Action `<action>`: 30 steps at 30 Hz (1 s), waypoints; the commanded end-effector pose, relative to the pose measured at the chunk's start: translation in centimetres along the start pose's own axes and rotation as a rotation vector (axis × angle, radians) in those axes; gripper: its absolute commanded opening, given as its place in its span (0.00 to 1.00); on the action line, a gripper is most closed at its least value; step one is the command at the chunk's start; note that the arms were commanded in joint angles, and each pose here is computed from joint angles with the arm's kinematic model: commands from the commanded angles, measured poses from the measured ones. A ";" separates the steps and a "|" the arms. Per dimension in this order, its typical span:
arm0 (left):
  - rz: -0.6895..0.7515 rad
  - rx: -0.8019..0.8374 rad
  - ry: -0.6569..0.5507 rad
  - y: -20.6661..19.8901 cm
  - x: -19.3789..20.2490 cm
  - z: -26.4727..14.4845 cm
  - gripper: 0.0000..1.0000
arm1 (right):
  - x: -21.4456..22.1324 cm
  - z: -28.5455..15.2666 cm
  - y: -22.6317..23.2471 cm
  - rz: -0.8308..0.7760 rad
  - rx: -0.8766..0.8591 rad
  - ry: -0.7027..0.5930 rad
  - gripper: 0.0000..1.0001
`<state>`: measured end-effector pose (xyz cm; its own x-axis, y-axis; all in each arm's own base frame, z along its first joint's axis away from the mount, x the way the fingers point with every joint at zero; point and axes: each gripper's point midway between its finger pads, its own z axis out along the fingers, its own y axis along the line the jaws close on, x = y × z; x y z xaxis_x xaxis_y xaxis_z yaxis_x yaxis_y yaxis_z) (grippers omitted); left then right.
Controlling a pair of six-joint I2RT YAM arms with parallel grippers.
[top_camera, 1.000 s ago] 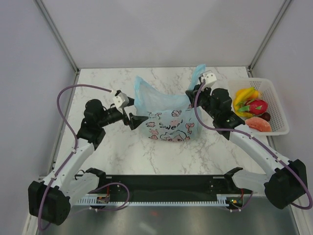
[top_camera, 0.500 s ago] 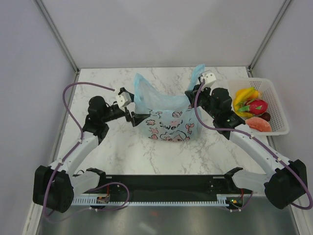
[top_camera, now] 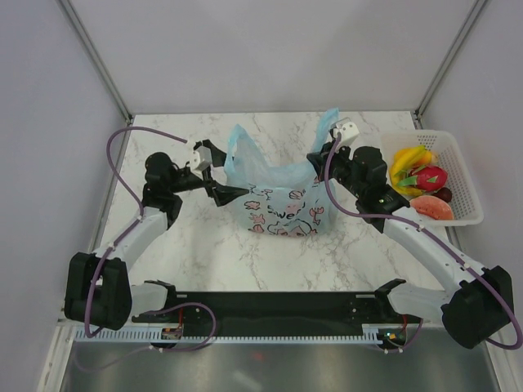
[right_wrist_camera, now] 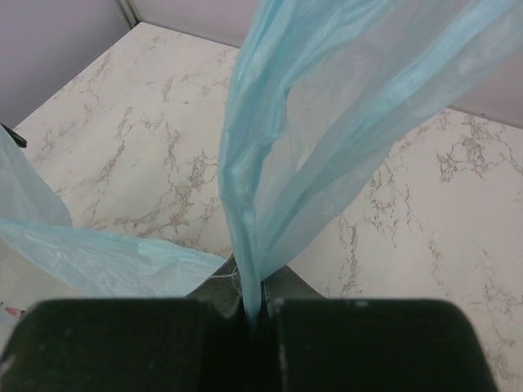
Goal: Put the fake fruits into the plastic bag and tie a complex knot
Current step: Adjust the plastic bag at the center of the board.
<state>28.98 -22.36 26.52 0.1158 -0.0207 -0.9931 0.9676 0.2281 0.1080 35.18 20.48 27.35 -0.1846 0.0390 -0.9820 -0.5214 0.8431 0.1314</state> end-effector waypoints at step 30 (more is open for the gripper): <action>0.046 0.059 -0.043 1.3 -1.6 1.1 1.00 | -3.5 -0.3 6.6 -0.006 -0.349 -0.051 0.00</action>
<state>30.40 -22.92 26.66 0.1024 -0.0390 -0.9940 0.9741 0.2065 0.0922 32.47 24.39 28.37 -0.2184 0.0246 -0.9756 -0.7149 0.6764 0.1770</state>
